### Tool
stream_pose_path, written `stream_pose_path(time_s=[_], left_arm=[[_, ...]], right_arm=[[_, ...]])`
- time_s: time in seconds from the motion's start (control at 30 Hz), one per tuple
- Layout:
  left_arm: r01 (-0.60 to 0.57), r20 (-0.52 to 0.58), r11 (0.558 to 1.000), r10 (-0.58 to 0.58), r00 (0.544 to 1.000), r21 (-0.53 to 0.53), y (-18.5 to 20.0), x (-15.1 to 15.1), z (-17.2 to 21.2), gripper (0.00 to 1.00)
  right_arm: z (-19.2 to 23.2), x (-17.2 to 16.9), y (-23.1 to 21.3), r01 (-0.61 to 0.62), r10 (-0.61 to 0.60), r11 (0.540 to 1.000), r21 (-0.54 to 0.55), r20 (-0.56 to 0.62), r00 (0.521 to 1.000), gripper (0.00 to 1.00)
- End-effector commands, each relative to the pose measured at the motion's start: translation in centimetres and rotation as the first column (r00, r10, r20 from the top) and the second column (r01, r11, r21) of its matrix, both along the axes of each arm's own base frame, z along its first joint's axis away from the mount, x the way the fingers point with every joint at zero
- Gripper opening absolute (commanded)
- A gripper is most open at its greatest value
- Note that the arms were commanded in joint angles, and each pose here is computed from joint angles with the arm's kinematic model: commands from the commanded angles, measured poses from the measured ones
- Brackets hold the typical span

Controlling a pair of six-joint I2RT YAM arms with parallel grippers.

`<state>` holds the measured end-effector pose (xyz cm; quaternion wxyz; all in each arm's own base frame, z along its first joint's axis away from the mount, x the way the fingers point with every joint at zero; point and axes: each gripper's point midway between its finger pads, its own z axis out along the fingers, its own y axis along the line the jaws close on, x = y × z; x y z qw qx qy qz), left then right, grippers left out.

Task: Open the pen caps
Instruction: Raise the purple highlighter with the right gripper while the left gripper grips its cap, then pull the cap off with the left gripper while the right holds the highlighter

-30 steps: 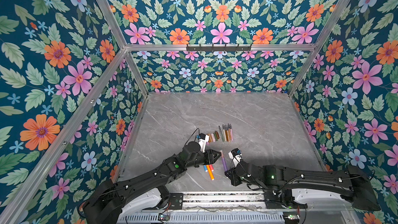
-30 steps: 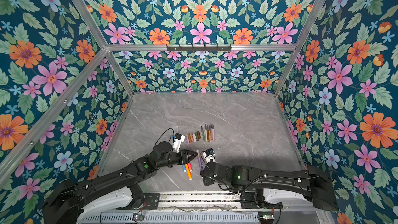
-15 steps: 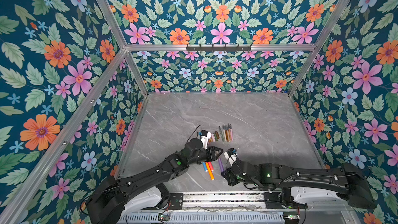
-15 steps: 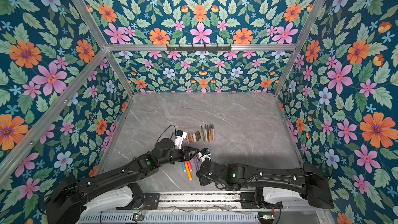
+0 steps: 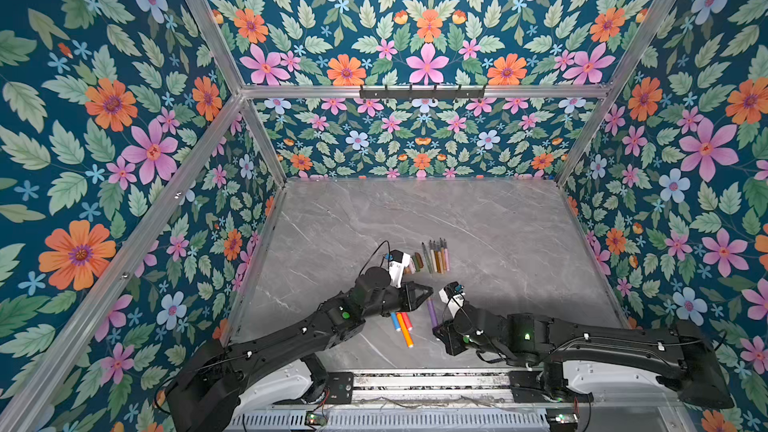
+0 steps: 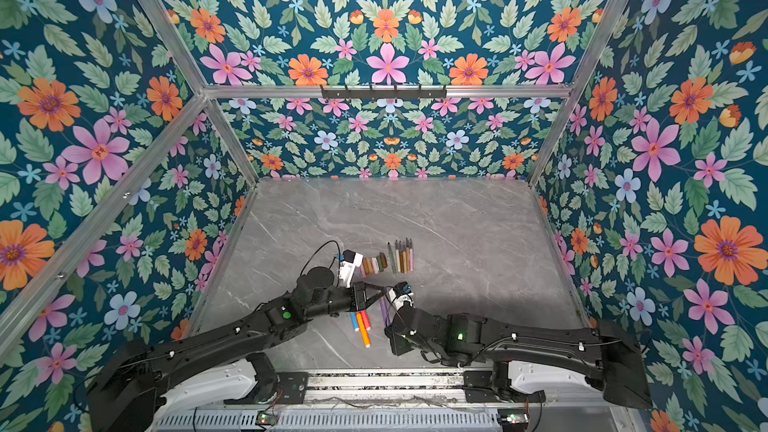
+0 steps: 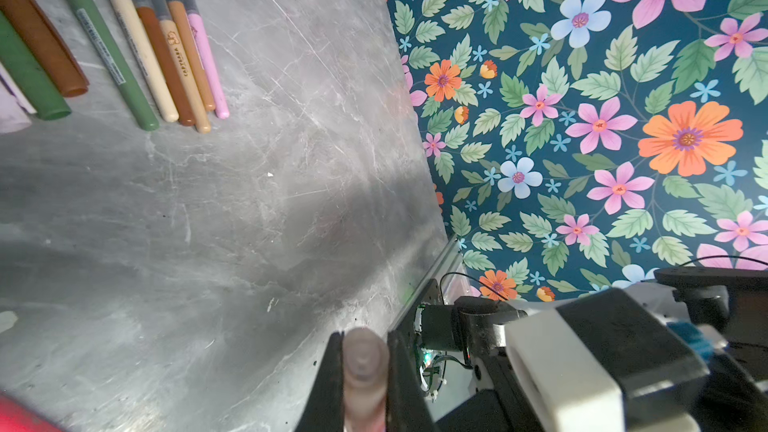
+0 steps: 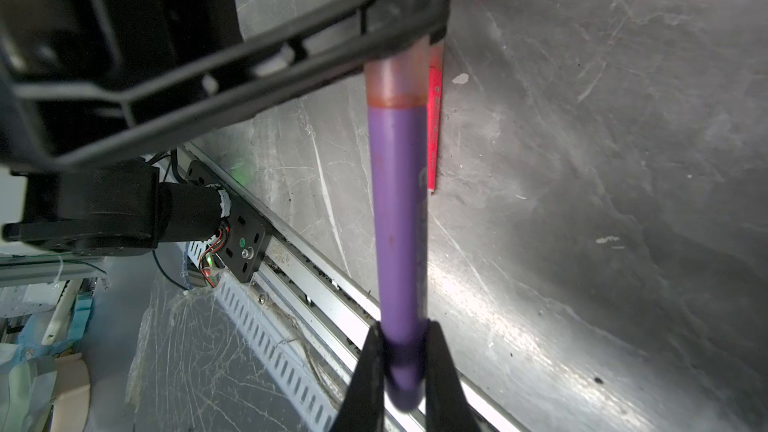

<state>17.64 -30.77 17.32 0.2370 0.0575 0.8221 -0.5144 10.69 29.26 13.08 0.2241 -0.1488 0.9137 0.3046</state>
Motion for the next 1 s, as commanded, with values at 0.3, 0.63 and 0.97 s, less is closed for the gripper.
stream_pose_path(time_s=[0.3,0.63,0.97], left_arm=[[0.013,0.019,1.0,-0.012,1.0,-0.007,0.3,-0.3,-0.1,0.0],[0.035,0.0,0.998,-0.036,0.999,-0.057,-0.3,-0.7,-0.2,0.0],[0.036,0.01,0.995,-0.035,0.999,-0.091,-0.1,-0.9,0.9,0.0]], right_arm=[[1.2,0.7,-0.9,0.018,-0.019,0.999,0.043,0.036,0.999,0.36],[2.7,1.5,0.0,-0.011,0.001,0.995,0.104,0.091,0.996,0.56],[0.5,1.2,1.6,-0.04,0.039,0.998,0.047,0.026,0.999,0.56]])
